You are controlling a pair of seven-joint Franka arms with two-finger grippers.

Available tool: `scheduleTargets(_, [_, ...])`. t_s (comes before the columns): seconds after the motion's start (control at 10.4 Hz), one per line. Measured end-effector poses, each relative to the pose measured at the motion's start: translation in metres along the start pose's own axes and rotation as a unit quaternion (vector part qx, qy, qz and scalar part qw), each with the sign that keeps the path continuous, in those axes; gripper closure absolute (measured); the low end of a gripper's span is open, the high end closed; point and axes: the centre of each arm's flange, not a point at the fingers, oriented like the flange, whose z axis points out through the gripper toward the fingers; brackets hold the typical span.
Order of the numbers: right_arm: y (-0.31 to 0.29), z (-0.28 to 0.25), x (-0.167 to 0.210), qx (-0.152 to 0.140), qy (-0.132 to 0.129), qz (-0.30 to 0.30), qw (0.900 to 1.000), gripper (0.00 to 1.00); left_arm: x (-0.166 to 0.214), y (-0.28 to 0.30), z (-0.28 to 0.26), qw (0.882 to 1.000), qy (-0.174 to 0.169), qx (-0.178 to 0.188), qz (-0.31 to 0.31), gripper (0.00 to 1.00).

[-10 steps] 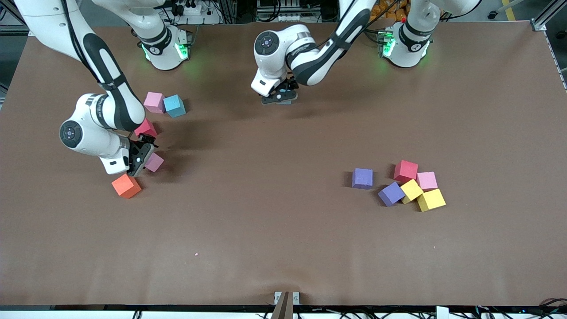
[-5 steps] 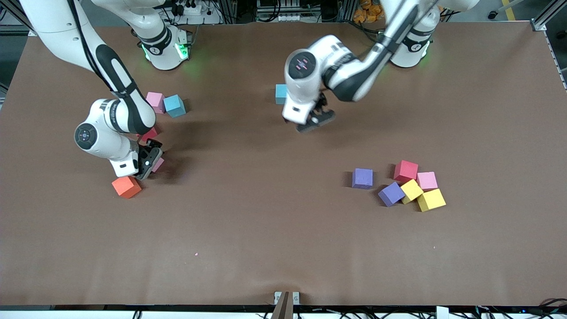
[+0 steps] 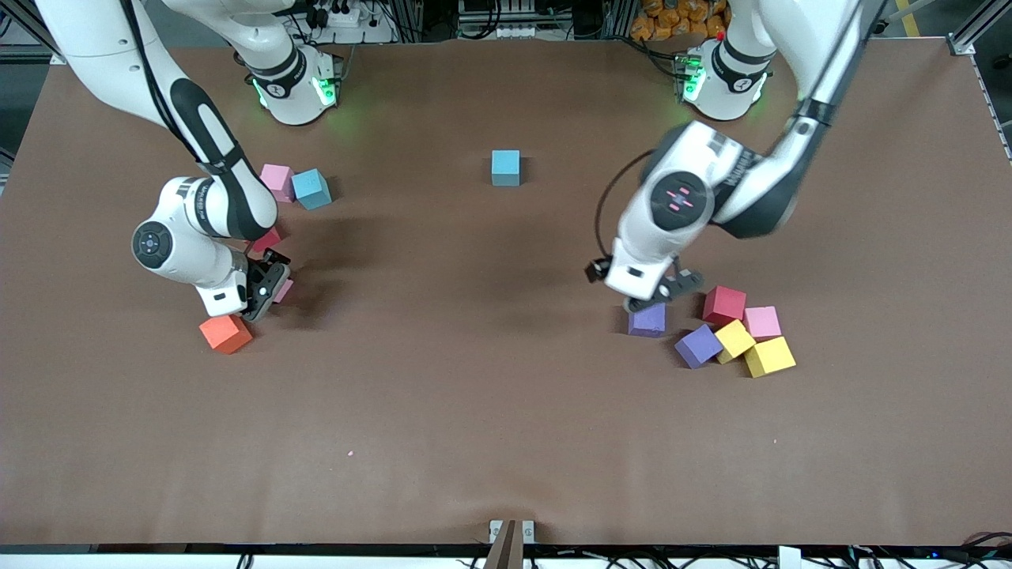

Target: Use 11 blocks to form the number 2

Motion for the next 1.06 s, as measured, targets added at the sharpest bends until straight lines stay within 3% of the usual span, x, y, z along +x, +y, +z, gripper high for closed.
scheduleTargets(0.19, [0.004,-0.024,0.015,0.007,0.003,-0.01,1.0,0.44,0.032,-0.017,-0.006,0.998,0.005,-0.011,0.056,0.0])
scheduleTargets(0.39, [-0.007,-0.059,0.053,-0.006,0.011,-0.045,0.999,0.44,0.047,-0.016,0.009,0.993,0.017,0.009,0.113,0.0])
scheduleTargets(0.77, [-0.051,-0.098,0.109,-0.015,0.015,-0.107,0.994,0.44,0.064,-0.007,0.068,0.987,0.019,0.033,0.159,0.0])
scheduleTargets(1.06, [-0.127,-0.113,0.178,-0.027,0.018,-0.166,0.986,0.44,0.066,-0.007,0.068,0.98,0.019,0.034,0.196,0.0])
